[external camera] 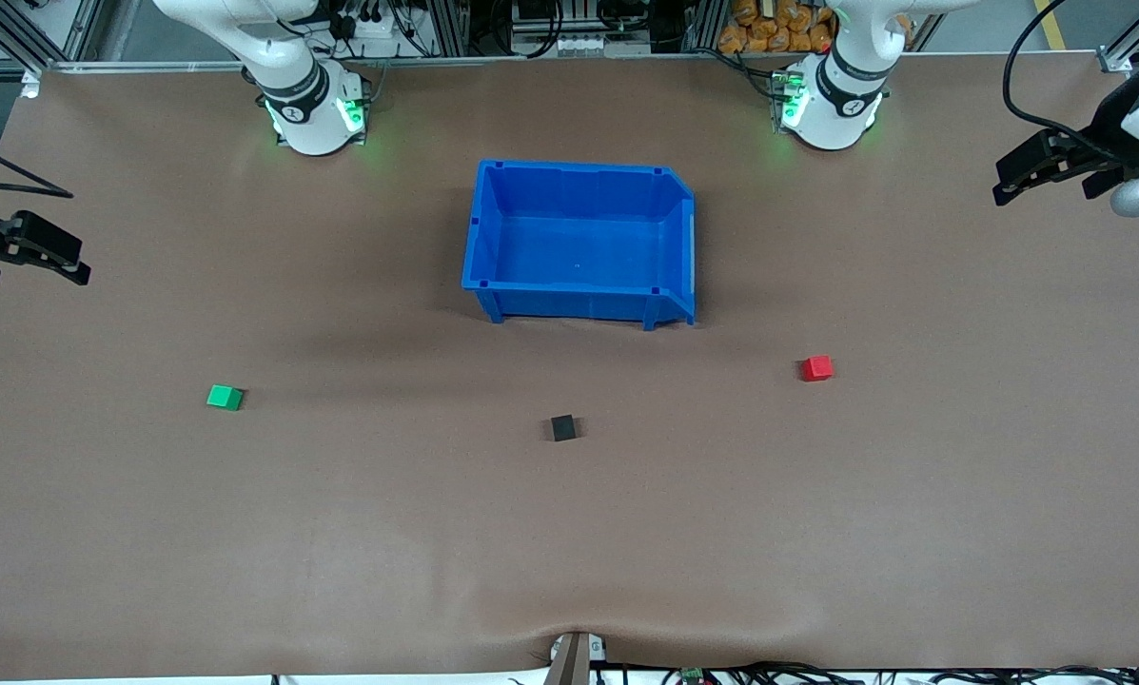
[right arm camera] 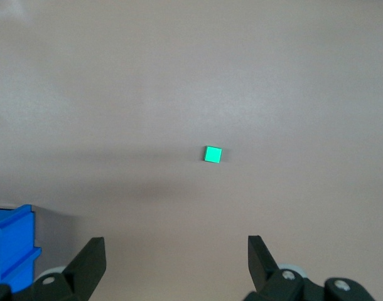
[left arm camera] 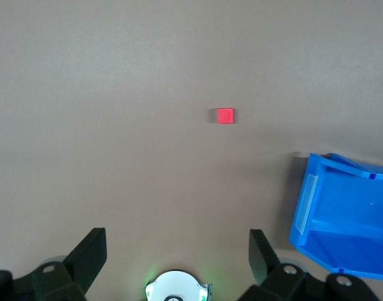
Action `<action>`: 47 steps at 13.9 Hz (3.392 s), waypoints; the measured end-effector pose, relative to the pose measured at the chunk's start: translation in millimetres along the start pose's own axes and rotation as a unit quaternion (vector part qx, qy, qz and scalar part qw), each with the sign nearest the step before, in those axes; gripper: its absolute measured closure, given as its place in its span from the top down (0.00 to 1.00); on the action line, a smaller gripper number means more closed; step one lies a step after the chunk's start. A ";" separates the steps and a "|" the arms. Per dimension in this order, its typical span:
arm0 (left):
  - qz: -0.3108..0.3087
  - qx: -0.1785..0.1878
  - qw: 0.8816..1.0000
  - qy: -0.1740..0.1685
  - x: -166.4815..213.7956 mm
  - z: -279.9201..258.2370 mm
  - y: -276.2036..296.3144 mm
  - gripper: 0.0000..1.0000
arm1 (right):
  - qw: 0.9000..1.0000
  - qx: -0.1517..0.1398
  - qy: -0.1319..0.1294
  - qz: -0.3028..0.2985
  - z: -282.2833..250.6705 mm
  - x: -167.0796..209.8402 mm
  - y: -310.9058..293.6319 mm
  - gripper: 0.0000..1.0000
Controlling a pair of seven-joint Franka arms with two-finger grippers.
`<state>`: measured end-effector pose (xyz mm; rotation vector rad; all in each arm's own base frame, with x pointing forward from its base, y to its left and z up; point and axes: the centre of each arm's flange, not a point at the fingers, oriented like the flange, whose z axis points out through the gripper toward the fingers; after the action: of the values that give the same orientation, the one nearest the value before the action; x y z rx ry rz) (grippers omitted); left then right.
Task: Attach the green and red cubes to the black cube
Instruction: 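Move the right gripper toward the green cube, then lower the right gripper onto the green cube while the left gripper reaches out, then grasp the green cube with the right gripper while the left gripper nears red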
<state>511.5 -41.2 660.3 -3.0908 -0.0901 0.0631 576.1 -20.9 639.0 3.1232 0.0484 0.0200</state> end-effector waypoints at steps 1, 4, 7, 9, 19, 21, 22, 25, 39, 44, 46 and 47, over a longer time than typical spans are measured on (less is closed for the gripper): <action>0.000 0.000 1.000 0.000 0.0 0.1 0.2 1.00 | 1.000 -0.003 -0.005 0.000 5.9 3.1 0.6 1.00; 0.003 0.000 1.000 0.000 -0.2 0.2 2.6 1.00 | 1.000 -0.007 -0.005 0.002 24.1 17.3 4.3 1.00; 0.005 0.000 1.000 -0.001 -0.6 0.3 4.8 1.00 | 1.000 -0.009 -0.001 0.001 35.7 27.3 4.8 1.00; 0.005 0.000 1.000 -0.001 -0.7 0.5 5.4 1.00 | 1.000 -0.010 -0.004 0.002 45.3 33.0 7.0 1.00; 0.008 0.001 1.000 -0.010 3.6 7.7 8.7 1.00 | 0.994 0.004 -0.105 0.042 207.0 76.4 60.4 1.00; 0.009 0.001 1.000 -0.016 7.6 13.9 9.7 1.00 | 0.992 0.016 -0.119 0.049 253.9 86.6 64.2 1.00; 0.009 0.001 1.000 -0.020 10.3 17.9 10.2 1.00 | 0.989 0.018 -0.134 0.053 279.1 88.0 67.6 1.00; 0.011 0.002 0.999 -0.034 19.5 32.7 12.5 1.00 | 0.984 0.032 -0.160 0.075 362.1 91.3 84.9 1.00; 0.029 0.000 0.997 -0.064 62.5 219.9 49.7 1.00 | 0.962 0.073 -0.228 0.127 462.3 68.5 92.4 0.52; 0.026 -0.007 0.999 -0.042 40.3 321.1 46.8 1.00 | 0.956 0.071 -0.237 0.157 465.4 67.5 89.9 0.40; 0.020 -0.012 0.999 -0.030 31.7 353.8 39.9 1.00 | 0.936 0.086 -0.262 0.217 458.8 68.3 77.1 0.40; 0.015 -0.014 0.999 -0.025 28.9 368.6 34.8 1.00 | 0.919 0.108 -0.277 0.258 449.7 72.1 66.6 0.40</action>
<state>526.8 -56.6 289.6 -3.1201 -0.0470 0.1427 656.1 -93.3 191.5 3.1032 -0.8227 -0.9049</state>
